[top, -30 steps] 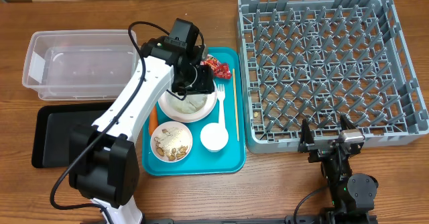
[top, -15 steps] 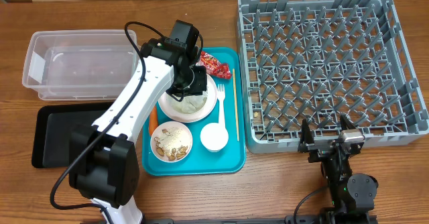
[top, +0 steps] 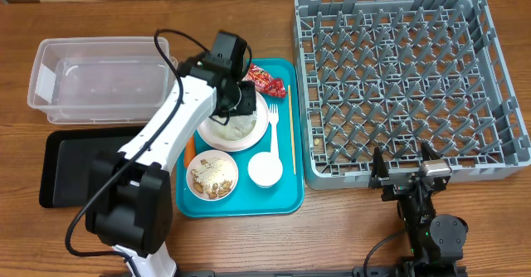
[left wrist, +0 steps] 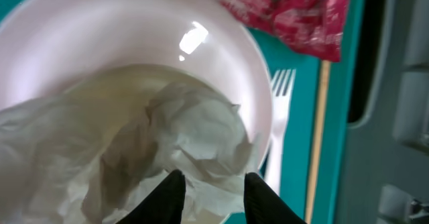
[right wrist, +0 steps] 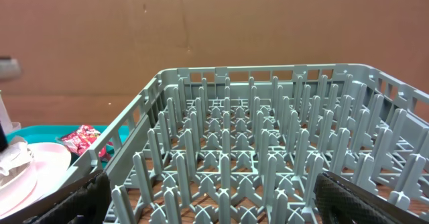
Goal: Sort waste into correct bins and load items into the dishwasher
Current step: 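Lower the left gripper and grasp the crumpled tissue on the plate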
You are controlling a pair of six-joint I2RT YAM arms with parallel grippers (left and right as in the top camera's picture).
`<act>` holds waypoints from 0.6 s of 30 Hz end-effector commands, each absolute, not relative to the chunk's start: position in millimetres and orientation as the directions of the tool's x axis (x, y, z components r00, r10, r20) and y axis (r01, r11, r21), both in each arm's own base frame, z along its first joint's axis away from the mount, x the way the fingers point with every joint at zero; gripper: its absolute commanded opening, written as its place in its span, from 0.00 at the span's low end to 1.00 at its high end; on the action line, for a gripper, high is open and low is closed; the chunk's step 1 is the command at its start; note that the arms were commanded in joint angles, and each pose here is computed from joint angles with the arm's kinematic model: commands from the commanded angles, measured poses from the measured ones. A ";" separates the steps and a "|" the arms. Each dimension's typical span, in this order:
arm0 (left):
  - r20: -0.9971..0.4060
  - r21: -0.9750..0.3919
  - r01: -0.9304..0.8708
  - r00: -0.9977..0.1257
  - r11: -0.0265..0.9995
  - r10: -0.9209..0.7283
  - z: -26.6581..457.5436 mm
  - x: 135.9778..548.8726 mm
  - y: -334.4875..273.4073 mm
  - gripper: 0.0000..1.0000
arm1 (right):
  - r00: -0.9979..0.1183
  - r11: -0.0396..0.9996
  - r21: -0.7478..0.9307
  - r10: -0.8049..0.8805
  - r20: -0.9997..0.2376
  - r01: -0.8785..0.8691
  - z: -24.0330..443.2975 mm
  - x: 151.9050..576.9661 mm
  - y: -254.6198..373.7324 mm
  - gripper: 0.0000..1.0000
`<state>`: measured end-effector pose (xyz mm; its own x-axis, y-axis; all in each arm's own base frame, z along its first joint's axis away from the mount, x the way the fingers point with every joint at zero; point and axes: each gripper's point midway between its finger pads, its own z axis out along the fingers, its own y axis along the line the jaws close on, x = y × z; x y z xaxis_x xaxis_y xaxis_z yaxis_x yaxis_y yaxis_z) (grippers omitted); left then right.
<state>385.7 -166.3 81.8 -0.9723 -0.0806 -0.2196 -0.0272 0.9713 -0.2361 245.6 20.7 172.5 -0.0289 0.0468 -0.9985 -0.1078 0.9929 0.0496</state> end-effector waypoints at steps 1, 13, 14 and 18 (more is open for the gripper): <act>-0.176 -0.216 -0.053 -0.980 0.975 -0.092 53.9 371.6 -165.4 0.42 | -0.023 0.993 0.048 0.046 -0.999 -0.106 171.0 245.6 20.3 1.00; -0.183 -0.234 -0.048 -0.979 0.971 -0.092 52.3 373.0 -168.4 0.37 | -0.023 0.993 0.048 0.046 -0.999 -0.106 171.0 245.6 20.3 1.00; -0.184 -0.235 -0.047 -0.979 0.971 -0.092 52.4 373.2 -168.6 0.35 | -0.023 0.993 0.048 0.046 -0.999 -0.106 171.0 245.6 20.3 1.00; -0.185 -0.235 -0.047 -0.979 0.971 -0.092 52.5 373.5 -168.7 0.36 | -0.023 0.993 0.048 0.046 -0.999 -0.106 171.0 245.6 20.3 1.00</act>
